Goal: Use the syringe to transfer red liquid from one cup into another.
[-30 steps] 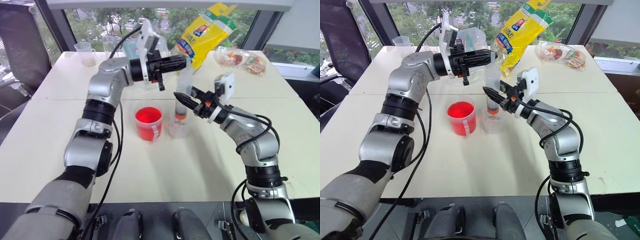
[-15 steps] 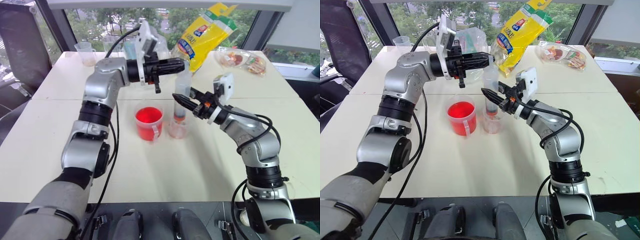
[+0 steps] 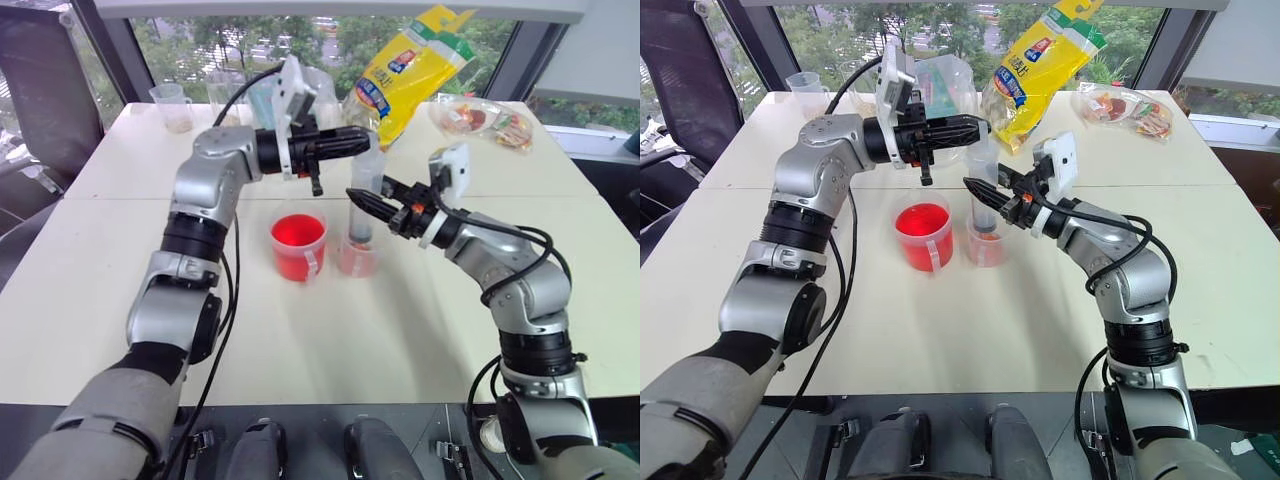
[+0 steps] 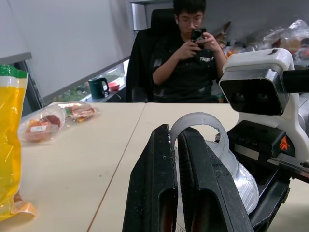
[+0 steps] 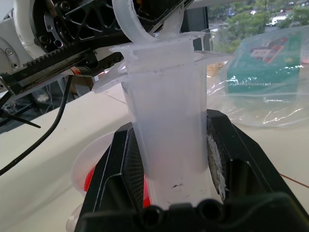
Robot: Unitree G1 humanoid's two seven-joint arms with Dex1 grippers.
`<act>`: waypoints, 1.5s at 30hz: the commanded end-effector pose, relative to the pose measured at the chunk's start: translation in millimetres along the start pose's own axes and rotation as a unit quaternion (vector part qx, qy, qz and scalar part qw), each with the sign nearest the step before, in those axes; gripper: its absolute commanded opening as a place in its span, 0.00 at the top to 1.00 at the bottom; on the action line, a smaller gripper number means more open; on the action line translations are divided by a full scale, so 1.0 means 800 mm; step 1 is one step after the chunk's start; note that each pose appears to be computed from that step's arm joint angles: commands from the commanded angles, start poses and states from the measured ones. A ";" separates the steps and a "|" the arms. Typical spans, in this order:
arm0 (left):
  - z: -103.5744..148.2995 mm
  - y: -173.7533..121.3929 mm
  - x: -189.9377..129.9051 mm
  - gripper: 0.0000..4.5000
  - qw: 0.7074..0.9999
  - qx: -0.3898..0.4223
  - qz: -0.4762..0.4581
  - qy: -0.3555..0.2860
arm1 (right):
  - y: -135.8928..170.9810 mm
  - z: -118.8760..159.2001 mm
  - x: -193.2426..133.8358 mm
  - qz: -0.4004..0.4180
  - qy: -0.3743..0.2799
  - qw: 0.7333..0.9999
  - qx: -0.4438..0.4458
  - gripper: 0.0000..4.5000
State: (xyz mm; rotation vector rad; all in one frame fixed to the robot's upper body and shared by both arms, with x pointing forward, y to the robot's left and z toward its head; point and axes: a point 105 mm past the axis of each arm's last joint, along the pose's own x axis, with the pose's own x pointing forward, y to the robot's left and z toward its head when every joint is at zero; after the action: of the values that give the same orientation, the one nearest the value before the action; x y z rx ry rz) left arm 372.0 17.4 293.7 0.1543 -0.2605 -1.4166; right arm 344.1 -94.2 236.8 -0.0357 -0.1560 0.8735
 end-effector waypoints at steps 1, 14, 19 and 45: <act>-0.037 -0.028 0.022 0.98 0.997 -0.024 -0.055 0.040 | 0.007 0.093 -0.006 -0.002 -0.115 0.991 -0.075 0.68; 0.005 -0.002 -0.014 0.46 1.000 0.003 0.007 0.016 | 0.009 0.043 0.000 0.004 -0.069 0.997 -0.044 0.68; 0.031 0.000 -0.054 0.00 0.999 0.014 0.035 0.008 | 0.003 0.032 -0.002 0.001 -0.058 0.998 -0.038 0.68; -0.006 -0.063 -0.126 0.00 0.992 -0.036 0.117 0.041 | -0.118 0.014 -0.075 -0.237 0.307 0.905 0.173 0.68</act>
State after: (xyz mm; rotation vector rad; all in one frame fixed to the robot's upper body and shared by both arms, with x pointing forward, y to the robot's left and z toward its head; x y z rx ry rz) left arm 319.7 108.5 255.3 0.0931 -0.0999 -1.1781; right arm 377.9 -196.3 256.6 0.0850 0.5154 0.3796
